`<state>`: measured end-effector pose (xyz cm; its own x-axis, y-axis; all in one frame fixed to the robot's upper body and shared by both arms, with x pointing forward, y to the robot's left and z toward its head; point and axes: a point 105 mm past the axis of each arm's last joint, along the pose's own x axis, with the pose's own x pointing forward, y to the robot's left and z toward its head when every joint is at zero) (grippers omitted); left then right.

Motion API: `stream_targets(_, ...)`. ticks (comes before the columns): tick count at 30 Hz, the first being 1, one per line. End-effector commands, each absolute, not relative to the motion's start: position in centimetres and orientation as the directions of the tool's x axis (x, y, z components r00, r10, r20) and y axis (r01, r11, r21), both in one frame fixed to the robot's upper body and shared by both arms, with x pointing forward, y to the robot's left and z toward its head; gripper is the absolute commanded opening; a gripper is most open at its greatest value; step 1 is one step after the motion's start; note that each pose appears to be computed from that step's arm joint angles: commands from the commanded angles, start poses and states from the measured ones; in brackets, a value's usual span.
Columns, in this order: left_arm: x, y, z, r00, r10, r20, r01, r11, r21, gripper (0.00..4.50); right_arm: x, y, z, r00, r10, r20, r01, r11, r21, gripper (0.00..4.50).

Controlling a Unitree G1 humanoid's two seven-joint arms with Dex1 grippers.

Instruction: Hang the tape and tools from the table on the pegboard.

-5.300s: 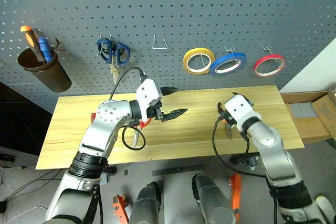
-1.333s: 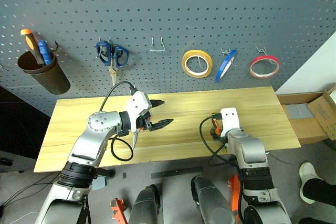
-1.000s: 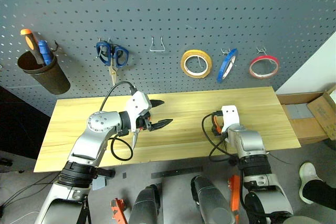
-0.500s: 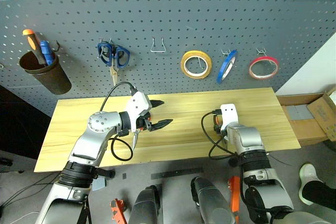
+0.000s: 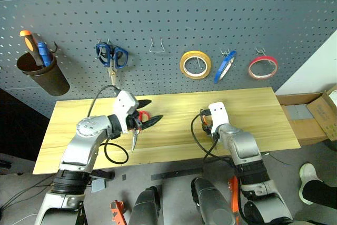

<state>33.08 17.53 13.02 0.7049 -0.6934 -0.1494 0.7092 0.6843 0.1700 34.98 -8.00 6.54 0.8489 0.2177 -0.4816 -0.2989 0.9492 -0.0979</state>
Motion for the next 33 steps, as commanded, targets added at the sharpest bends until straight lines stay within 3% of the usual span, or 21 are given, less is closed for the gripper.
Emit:
stream_targets(1,32.5,20.2,14.7,0.777,-0.624,-0.088,0.629,0.758,0.174,3.8,33.3,-4.7,11.1,0.883,0.35,-0.313,-0.399,0.911,-0.105,2.45)
stream_targets(7,31.6,23.5,14.8,0.842,-0.534,-0.082,0.54,0.824,0.173,3.8,32.1,-1.4,15.8,0.882,0.455,-0.127,-0.469,0.874,-0.13,2.43)
stream_targets(14,31.6,23.4,15.6,0.85,-0.524,-0.06,0.524,0.829,0.196,3.8,33.3,0.0,18.7,0.872,0.49,-0.026,-0.487,0.858,-0.162,2.43)
stream_targets(17,31.6,23.1,16.1,0.844,-0.535,-0.046,0.532,0.821,0.207,3.8,33.6,0.6,21.5,0.855,0.514,0.066,-0.495,0.849,-0.185,2.42)
stream_targets(26,32.2,22.7,17.8,0.834,-0.552,0.019,0.537,0.818,0.207,3.8,34.5,1.0,29.2,0.82,0.501,0.276,-0.47,0.865,-0.172,2.42)
stream_targets(33,32.8,21.1,19.3,0.798,-0.6,0.058,0.573,0.785,0.236,3.8,36.4,0.7,33.9,0.807,0.462,0.367,-0.448,0.885,-0.128,2.41)
